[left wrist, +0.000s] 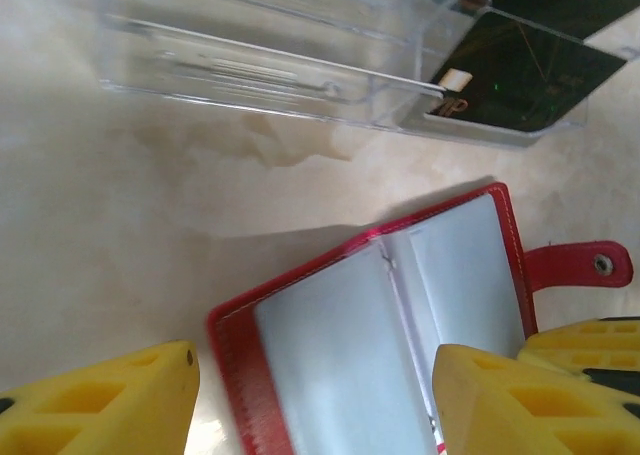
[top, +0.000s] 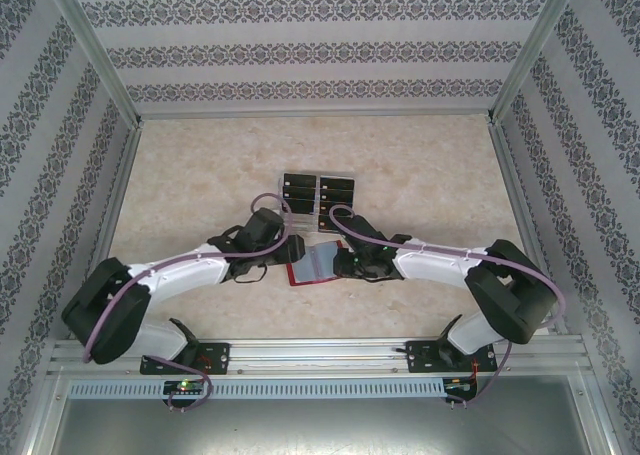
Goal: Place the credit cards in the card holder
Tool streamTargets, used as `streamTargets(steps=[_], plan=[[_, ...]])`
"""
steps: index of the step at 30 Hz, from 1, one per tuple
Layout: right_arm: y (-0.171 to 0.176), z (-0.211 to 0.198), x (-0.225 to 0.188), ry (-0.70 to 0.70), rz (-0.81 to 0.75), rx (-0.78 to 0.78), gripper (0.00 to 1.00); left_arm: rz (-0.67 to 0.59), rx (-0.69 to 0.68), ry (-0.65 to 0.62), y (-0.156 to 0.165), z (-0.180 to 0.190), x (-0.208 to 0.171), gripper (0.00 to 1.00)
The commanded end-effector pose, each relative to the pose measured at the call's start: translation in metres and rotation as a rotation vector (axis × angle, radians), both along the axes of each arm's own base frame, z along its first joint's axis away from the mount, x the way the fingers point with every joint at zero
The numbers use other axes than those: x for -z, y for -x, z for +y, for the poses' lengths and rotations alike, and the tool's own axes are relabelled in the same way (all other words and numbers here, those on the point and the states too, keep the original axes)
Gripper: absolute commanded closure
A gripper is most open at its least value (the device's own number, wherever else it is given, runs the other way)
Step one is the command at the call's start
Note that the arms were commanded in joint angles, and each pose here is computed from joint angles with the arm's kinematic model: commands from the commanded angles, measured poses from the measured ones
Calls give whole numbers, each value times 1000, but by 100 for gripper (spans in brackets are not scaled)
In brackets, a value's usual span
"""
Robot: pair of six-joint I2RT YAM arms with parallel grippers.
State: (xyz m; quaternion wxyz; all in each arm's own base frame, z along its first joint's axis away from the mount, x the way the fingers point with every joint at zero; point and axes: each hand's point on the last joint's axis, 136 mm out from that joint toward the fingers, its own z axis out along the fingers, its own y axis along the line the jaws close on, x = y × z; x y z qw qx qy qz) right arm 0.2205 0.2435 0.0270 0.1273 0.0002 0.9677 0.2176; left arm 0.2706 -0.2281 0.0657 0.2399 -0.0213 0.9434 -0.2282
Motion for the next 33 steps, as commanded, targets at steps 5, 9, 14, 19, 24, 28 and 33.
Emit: streamTargets(steps=[5, 9, 14, 19, 24, 28, 33], plan=[[-23, -2, -62, -10, -99, -58, 70, 119, 97, -272, 23, 19, 41, 36], [-46, -9, -87, 31, -156, -89, 61, 175, 93, -352, 32, 33, 58, 36], [-72, -4, -106, 92, -238, -219, 55, 188, 98, -366, 35, 36, 61, 35], [-85, 7, -108, 159, -297, -403, 55, 106, 94, -290, 25, 25, 32, 27], [-94, 12, -97, 222, -320, -524, 56, 15, 52, -200, 15, 19, -9, 18], [-100, 14, -86, 268, -323, -589, 56, -44, -33, -171, 11, 33, -32, 14], [-110, 17, -74, 323, -325, -628, 56, -88, -154, -154, 9, 60, -46, 10]])
